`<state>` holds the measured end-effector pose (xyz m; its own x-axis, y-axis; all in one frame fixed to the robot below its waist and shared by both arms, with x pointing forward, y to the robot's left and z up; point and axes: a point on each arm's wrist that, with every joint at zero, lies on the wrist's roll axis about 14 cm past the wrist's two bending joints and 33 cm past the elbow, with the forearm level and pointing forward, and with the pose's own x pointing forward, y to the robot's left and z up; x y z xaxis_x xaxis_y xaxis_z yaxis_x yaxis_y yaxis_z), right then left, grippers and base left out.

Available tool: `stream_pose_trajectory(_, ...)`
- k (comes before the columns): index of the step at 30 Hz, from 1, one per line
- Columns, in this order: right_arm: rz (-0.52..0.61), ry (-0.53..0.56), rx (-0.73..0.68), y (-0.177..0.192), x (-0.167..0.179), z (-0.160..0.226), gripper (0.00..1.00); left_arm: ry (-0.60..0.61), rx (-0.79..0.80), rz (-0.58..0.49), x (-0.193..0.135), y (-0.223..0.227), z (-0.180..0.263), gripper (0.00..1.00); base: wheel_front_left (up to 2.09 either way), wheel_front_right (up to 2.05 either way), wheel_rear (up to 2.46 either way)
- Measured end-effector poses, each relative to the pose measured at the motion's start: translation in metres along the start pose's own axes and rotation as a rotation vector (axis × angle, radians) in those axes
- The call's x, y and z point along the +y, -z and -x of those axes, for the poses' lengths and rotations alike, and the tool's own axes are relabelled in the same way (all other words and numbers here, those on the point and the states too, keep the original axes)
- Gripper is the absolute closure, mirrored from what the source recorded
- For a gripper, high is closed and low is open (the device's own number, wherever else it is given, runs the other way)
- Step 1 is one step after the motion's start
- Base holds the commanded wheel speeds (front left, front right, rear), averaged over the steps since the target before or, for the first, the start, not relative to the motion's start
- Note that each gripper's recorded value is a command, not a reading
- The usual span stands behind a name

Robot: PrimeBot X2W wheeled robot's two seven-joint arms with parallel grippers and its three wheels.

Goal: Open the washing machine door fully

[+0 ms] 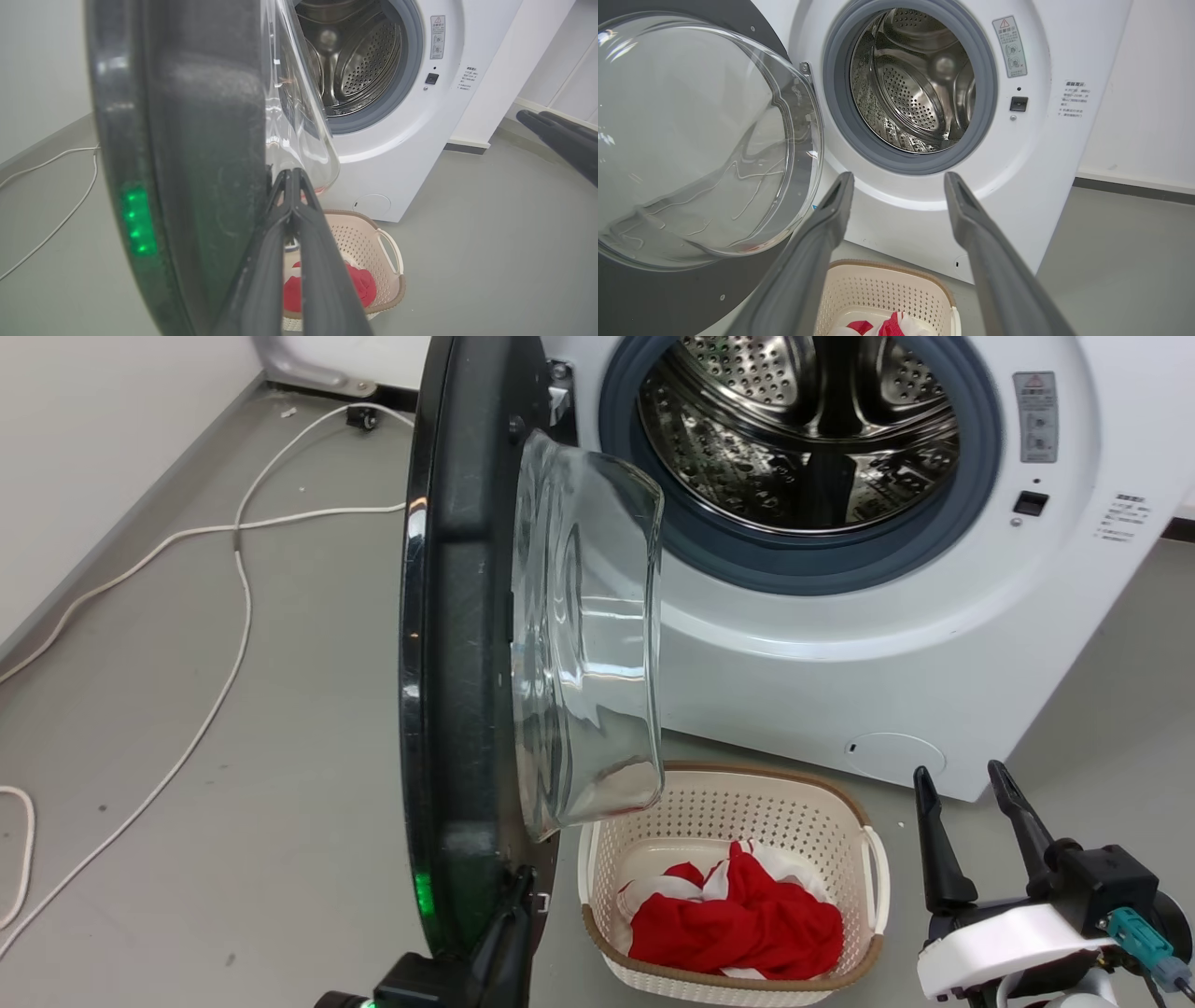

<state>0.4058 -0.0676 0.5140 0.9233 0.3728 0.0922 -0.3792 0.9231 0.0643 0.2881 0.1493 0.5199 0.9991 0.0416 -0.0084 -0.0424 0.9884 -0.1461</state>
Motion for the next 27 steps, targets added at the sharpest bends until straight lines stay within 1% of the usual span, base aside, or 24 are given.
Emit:
stream_pose_trajectory(7, -0.009, -0.040, 0.018, 0.006, 0.012, -0.009, 0.00, -0.129, -0.032, -0.021, 0.040, -0.005, -0.001, 1.00, 0.00, 0.00, 0.00)
stream_pose_trajectory(18, -0.014, -0.048, 0.042, 0.016, 0.012, -0.020, 0.00, -0.310, -0.105, -0.082, 0.110, -0.026, -0.017, 1.00, 0.00, 0.00, 0.00)
stream_pose_trajectory(23, -0.017, -0.038, 0.057, 0.022, 0.008, -0.023, 0.00, -0.414, -0.104, -0.120, 0.157, -0.032, -0.023, 1.00, 0.00, 0.00, 0.00)
stream_pose_trajectory(27, -0.016, -0.029, 0.057, 0.024, 0.003, -0.027, 0.00, -0.488, -0.108, -0.129, 0.188, -0.036, -0.027, 1.00, 0.00, 0.00, 0.00)
